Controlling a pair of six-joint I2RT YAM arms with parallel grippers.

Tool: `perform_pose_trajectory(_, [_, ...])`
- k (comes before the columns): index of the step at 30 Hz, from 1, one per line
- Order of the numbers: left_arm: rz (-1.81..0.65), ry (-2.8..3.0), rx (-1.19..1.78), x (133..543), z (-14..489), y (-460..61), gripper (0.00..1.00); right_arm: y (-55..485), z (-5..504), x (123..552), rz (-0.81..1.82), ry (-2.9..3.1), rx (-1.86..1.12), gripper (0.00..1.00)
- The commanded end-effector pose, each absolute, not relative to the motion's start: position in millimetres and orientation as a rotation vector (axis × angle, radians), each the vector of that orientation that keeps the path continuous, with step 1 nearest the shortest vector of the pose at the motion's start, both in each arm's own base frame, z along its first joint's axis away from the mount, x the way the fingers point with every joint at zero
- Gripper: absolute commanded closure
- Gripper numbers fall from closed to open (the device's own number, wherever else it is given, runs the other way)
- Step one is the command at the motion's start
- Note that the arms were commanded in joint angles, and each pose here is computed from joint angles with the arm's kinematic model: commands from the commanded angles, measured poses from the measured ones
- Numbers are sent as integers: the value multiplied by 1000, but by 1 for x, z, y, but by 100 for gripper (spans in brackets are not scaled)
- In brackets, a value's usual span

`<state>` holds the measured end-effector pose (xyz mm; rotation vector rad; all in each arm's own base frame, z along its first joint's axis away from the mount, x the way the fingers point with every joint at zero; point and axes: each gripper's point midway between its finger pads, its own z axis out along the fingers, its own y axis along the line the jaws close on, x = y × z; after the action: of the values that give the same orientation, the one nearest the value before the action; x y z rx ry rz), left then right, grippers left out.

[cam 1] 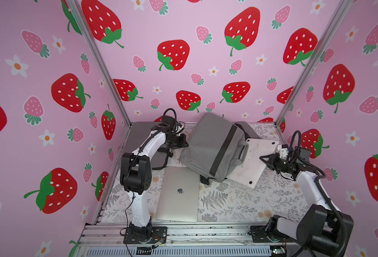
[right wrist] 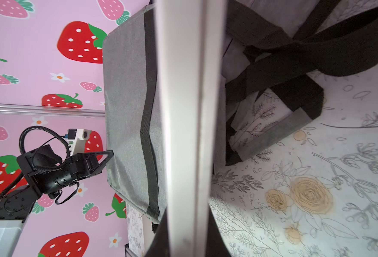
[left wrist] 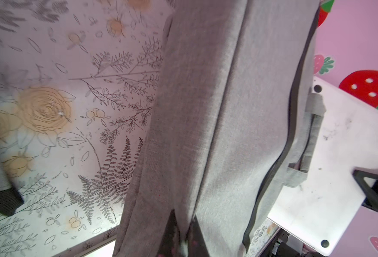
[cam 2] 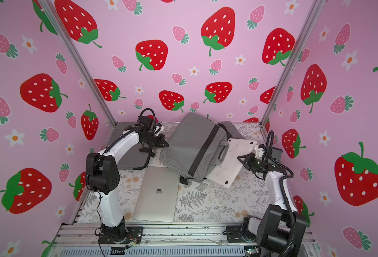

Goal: Open the zippered laptop bag and take out the laptop
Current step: Take out the laptop from the zippered laptop bag, then place the zippered laptop bag in the zippered laptop bag.

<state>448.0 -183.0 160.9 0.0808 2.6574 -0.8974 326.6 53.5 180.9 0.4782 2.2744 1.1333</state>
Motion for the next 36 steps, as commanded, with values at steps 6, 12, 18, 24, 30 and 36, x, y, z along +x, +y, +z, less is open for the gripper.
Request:
perform_pose_trajectory(6, [-871, 2588, -7, 442, 211, -145, 100, 70, 251, 349, 1344, 2043, 260, 100])
perform_pose_trajectory(12, [-794, 2600, -36, 429, 217, -120, 100, 70, 264, 355, 1369, 1996, 245, 100])
perform_pose_trajectory(18, [-709, 2626, -53, 418, 212, -103, 100, 71, 272, 357, 1383, 1966, 243, 100])
perform_pose_trajectory(24, [-703, 2585, -103, 413, 225, -83, 100, 74, 267, 358, 1385, 1980, 238, 100])
perform_pose_trajectory(30, [-690, 2579, -190, 410, 225, -49, 100, 80, 266, 359, 1379, 1996, 212, 100])
perform_pose_trajectory(36, [-629, 2586, -326, 405, 214, -4, 100, 85, 263, 360, 1373, 2015, 199, 100])
